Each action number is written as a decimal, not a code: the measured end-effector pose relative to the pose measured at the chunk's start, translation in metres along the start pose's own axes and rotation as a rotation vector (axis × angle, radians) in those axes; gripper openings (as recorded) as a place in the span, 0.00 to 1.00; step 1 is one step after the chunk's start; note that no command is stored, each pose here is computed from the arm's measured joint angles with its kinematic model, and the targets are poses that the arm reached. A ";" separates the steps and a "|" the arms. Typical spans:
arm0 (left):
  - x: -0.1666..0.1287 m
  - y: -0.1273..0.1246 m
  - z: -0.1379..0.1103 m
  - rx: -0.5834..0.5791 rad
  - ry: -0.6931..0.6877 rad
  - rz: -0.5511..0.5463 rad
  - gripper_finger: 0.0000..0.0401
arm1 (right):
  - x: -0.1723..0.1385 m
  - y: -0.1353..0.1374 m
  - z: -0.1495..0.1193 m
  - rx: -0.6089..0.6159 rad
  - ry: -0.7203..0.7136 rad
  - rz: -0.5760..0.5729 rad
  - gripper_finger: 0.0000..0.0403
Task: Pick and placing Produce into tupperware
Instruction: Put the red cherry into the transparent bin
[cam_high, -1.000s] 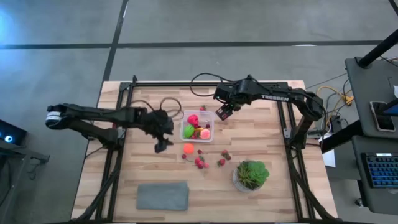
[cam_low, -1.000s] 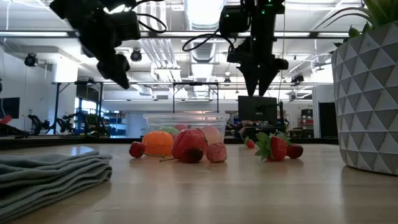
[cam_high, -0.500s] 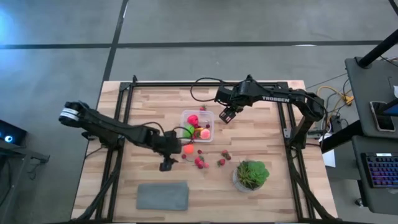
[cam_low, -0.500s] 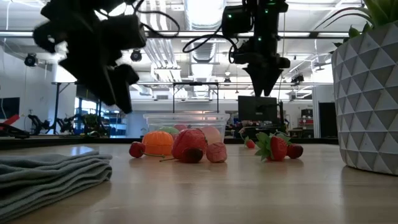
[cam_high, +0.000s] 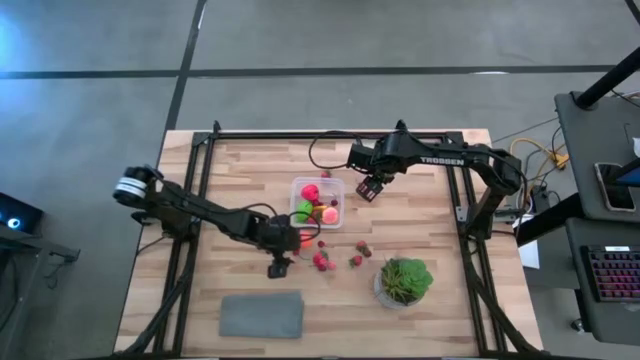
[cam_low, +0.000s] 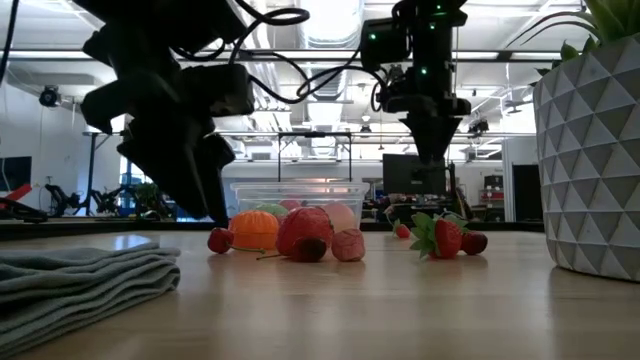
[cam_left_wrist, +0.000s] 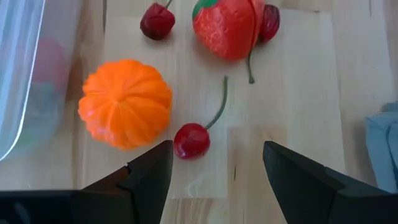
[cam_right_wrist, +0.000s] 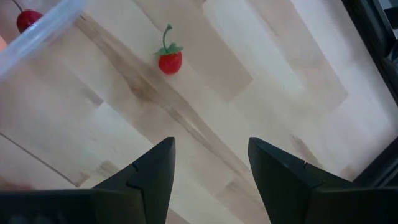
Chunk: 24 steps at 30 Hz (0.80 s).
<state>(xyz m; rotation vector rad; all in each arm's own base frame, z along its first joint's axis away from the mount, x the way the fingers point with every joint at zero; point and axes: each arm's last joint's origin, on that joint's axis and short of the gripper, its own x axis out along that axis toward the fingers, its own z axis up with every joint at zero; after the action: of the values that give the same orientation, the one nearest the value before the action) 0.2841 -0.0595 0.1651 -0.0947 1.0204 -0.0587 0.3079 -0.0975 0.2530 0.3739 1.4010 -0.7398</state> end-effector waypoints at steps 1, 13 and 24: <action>0.001 0.000 0.000 0.000 -0.002 0.001 0.59 | 0.000 0.000 0.000 -0.005 0.002 -0.001 0.49; 0.009 0.001 -0.003 0.000 0.000 0.027 0.59 | -0.003 -0.002 -0.001 -0.027 -0.017 -0.001 0.49; 0.014 0.001 0.000 -0.001 -0.028 0.039 0.59 | -0.004 -0.002 -0.001 -0.026 -0.031 -0.019 0.49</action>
<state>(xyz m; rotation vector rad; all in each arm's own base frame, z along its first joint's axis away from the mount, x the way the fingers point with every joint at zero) 0.2910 -0.0595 0.1530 -0.0766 0.9938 -0.0216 0.3057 -0.0978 0.2573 0.3282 1.3853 -0.7395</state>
